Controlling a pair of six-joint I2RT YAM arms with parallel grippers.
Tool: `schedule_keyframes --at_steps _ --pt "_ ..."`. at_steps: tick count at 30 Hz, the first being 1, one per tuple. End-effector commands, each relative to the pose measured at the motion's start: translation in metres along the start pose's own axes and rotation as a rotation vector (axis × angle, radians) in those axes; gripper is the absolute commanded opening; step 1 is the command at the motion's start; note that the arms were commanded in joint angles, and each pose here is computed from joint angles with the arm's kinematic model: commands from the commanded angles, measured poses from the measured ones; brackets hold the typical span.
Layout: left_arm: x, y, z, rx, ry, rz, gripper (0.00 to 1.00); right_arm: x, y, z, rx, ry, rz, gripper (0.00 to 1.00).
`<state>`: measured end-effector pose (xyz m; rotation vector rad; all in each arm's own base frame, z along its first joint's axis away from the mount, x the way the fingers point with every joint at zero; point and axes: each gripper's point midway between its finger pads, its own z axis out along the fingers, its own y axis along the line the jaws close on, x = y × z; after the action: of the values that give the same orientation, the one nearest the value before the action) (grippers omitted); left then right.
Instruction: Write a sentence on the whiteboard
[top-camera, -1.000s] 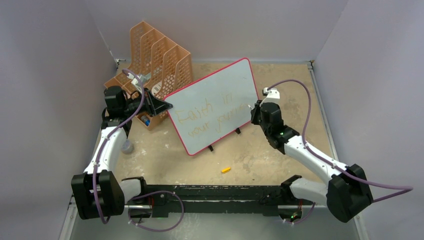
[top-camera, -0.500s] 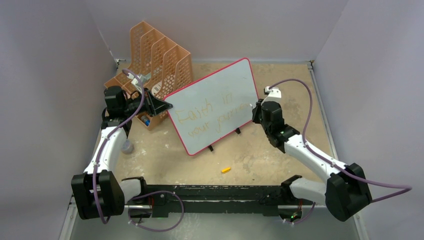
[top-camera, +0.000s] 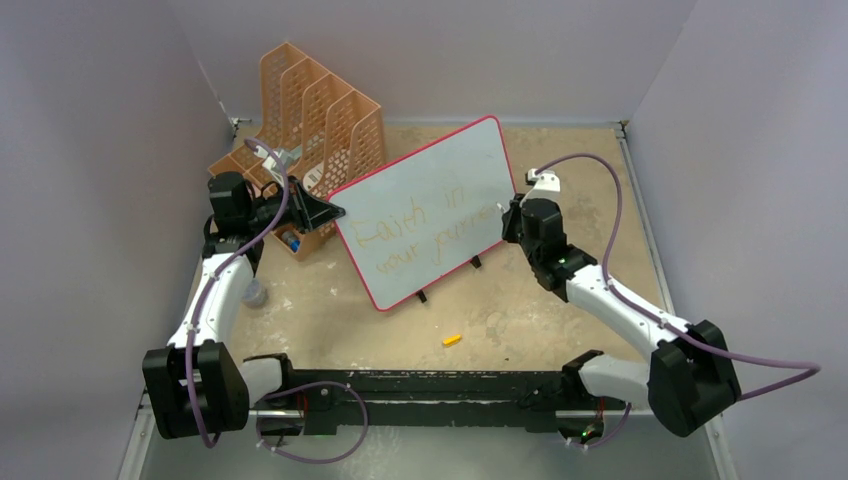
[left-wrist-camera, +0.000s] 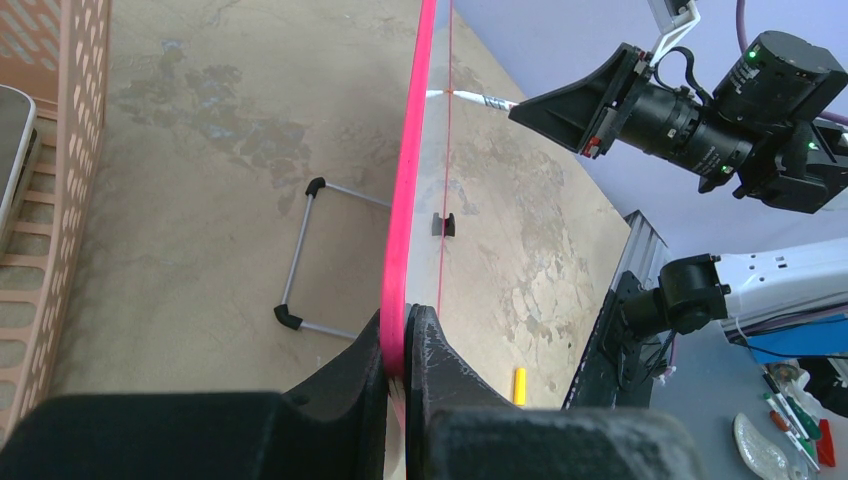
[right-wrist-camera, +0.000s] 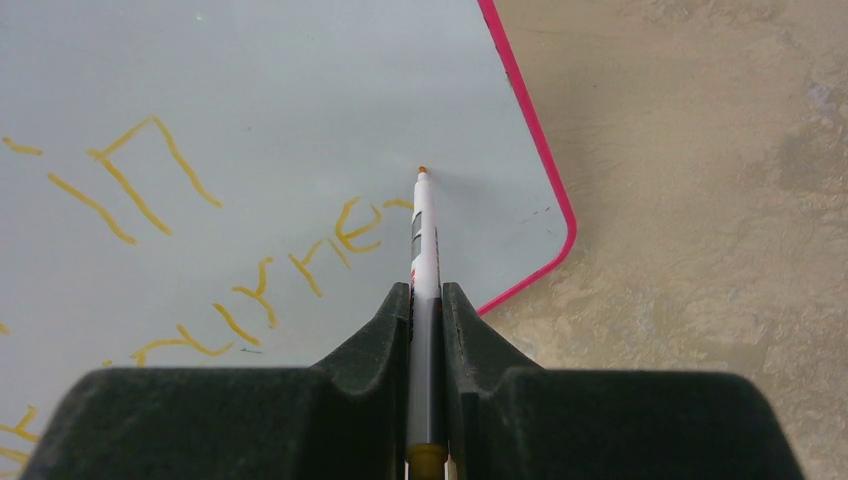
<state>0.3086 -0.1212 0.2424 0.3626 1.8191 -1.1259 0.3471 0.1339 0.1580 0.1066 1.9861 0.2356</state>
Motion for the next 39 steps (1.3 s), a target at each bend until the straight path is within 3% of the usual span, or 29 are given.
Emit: schedule_keyframes --at_steps 1,39 --pt "-0.030 0.007 -0.005 -0.054 -0.073 0.192 0.00 -0.026 0.010 0.003 -0.027 -0.062 0.010 0.00" --pt "-0.032 0.002 -0.006 -0.047 -0.083 0.206 0.00 0.023 0.013 -0.009 -0.084 0.138 -0.001 0.00"
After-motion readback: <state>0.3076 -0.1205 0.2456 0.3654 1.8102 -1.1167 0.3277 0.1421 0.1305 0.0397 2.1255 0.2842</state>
